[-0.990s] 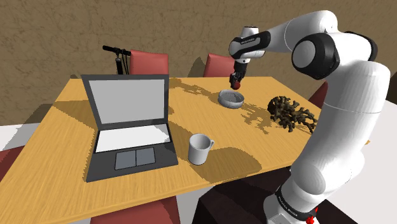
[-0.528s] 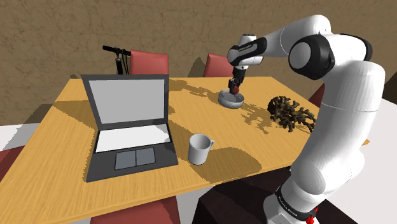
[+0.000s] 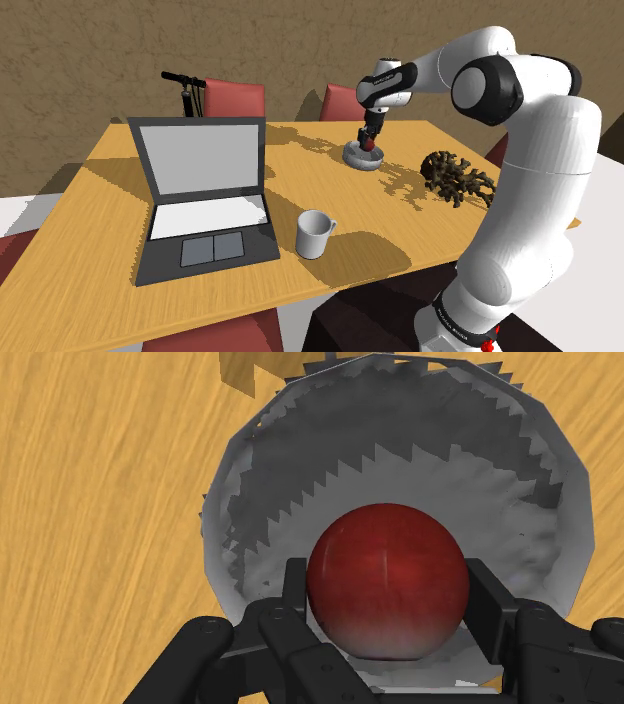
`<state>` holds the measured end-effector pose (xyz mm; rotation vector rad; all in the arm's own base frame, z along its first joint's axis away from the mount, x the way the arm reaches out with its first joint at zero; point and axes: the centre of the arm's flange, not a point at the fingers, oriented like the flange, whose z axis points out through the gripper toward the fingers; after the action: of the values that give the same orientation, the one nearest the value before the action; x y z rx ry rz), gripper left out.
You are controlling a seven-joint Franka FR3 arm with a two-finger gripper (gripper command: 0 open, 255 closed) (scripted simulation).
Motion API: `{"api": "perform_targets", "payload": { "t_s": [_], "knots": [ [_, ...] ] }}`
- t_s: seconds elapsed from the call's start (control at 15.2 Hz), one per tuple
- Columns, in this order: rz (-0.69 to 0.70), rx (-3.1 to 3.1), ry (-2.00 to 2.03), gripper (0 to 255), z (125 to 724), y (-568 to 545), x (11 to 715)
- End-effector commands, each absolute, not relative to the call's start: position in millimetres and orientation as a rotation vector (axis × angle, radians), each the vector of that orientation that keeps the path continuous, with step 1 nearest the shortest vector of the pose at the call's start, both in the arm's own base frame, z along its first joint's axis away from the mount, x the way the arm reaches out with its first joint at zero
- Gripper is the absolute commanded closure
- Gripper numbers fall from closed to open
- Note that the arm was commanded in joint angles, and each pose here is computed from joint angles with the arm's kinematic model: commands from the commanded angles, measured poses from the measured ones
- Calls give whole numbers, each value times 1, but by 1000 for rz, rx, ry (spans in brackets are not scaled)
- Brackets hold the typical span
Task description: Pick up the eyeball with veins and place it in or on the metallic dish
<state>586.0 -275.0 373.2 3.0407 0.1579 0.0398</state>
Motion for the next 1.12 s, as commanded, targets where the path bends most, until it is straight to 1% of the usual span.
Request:
{"api": "perform_targets", "payload": {
  "t_s": [0.0, 0.07, 0.13, 0.46, 0.73, 1.06],
  "knots": [
    [40, 3041, 158, 255, 373, -275, 586],
    [40, 3041, 158, 255, 373, -275, 586],
    [40, 3041, 158, 0, 373, -275, 586],
    [40, 3041, 158, 0, 373, -275, 586],
    [40, 3041, 158, 0, 423, -270, 584],
    [40, 3041, 158, 0, 423, -270, 584]
  ]
}}
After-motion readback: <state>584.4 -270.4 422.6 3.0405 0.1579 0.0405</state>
